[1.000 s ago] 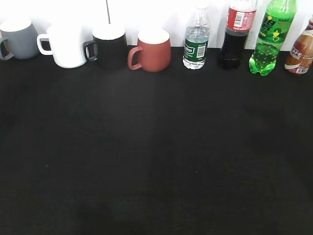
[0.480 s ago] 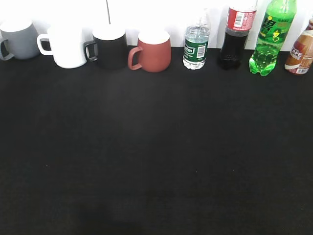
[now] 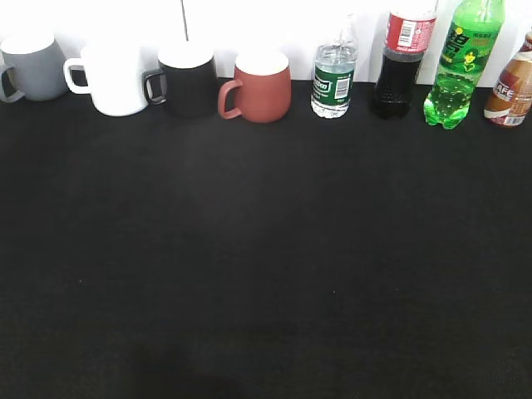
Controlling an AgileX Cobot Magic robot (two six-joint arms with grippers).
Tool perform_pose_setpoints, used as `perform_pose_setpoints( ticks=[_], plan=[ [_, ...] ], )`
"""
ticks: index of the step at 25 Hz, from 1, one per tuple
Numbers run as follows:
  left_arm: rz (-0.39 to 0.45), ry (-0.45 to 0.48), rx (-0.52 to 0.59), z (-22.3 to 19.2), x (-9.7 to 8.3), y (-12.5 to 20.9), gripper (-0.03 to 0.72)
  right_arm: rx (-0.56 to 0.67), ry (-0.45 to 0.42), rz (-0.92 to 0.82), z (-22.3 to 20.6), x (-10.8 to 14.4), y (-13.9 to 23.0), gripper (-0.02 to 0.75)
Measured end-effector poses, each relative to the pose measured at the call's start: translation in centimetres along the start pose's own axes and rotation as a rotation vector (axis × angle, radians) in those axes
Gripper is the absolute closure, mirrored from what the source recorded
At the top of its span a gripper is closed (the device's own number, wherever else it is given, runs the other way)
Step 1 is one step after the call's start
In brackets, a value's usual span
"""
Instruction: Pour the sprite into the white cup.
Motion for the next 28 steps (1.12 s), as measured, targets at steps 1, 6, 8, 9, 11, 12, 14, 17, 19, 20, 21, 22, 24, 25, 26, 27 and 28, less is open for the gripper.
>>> perform_pose_setpoints(
  ticks=[1,6,8,9,11,12,14,17,19,20,21,22,24,25,26,27,28],
  plan=[
    [0.000,0.000,0.000,0.0,0.0,0.0,0.220,0.000,0.000,0.000,0.0,0.0,0.0,0.151],
    [0.059,-0.083,-0.048,0.7,0.3,0.3,0.220,-0.003,0.034,-0.024,0.0,-0.1,0.0,0.150],
    [0.104,-0.159,-0.129,1.8,0.4,0.8,0.228,-0.039,0.105,-0.067,0.5,-0.3,0.2,0.150],
    [0.112,-0.176,-0.171,2.4,0.3,1.2,0.241,-0.070,0.138,-0.085,0.9,-0.3,0.3,0.150],
    [0.113,-0.181,-0.197,2.7,0.3,1.4,0.270,-0.101,0.170,-0.104,1.2,-0.3,0.5,0.152],
    [0.113,-0.181,-0.197,2.7,0.3,1.4,0.286,-0.101,0.172,-0.105,1.2,-0.3,0.5,0.152],
    [0.113,-0.181,-0.197,2.7,0.3,1.4,0.314,-0.101,0.171,-0.106,1.2,-0.3,0.5,0.152],
    [0.113,-0.181,-0.197,2.7,0.3,1.4,0.368,-0.101,0.171,-0.106,1.2,-0.3,0.5,0.151],
    [0.113,-0.181,-0.197,2.7,0.3,1.4,0.407,-0.101,0.171,-0.106,1.2,-0.3,0.5,0.151],
    [0.113,-0.181,-0.197,2.7,0.3,1.4,0.428,-0.101,0.171,-0.106,1.2,-0.3,0.5,0.151],
    [0.113,-0.181,-0.197,2.7,0.3,1.4,0.443,-0.101,0.171,-0.106,1.2,-0.3,0.5,0.151],
    [0.113,-0.181,-0.197,2.7,0.3,1.4,0.448,-0.102,0.171,-0.106,1.2,-0.3,0.5,0.151],
    [0.113,-0.181,-0.197,2.7,0.3,1.4,0.449,-0.102,0.171,-0.106,1.2,-0.3,0.5,0.152],
    [0.113,-0.181,-0.197,2.7,0.3,1.4,0.449,-0.102,0.171,-0.106,1.2,-0.3,0.5,0.152],
    [0.113,-0.181,-0.197,2.7,0.3,1.4,0.449,-0.102,0.171,-0.106,1.2,-0.3,0.5,0.152],
    [0.113,-0.181,-0.197,2.7,0.3,1.4,0.449,-0.102,0.171,-0.106,1.2,-0.3,0.5,0.152],
    [0.113,-0.181,-0.197,2.7,0.3,1.4,0.449,-0.102,0.171,-0.106,1.2,-0.3,0.5,0.152]
  ],
)
Point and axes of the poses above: a point on each arm's last joint axis where the gripper is mounted, z pointing back along that axis away from the gripper, x along the wrist's bending axis when the last joint is at zero, y = z × x, the point moved 2 cm from there along -z, pointing out along that axis toward the gripper, and after that the axes turned 1 degree about -z, right-handed, at the moved point
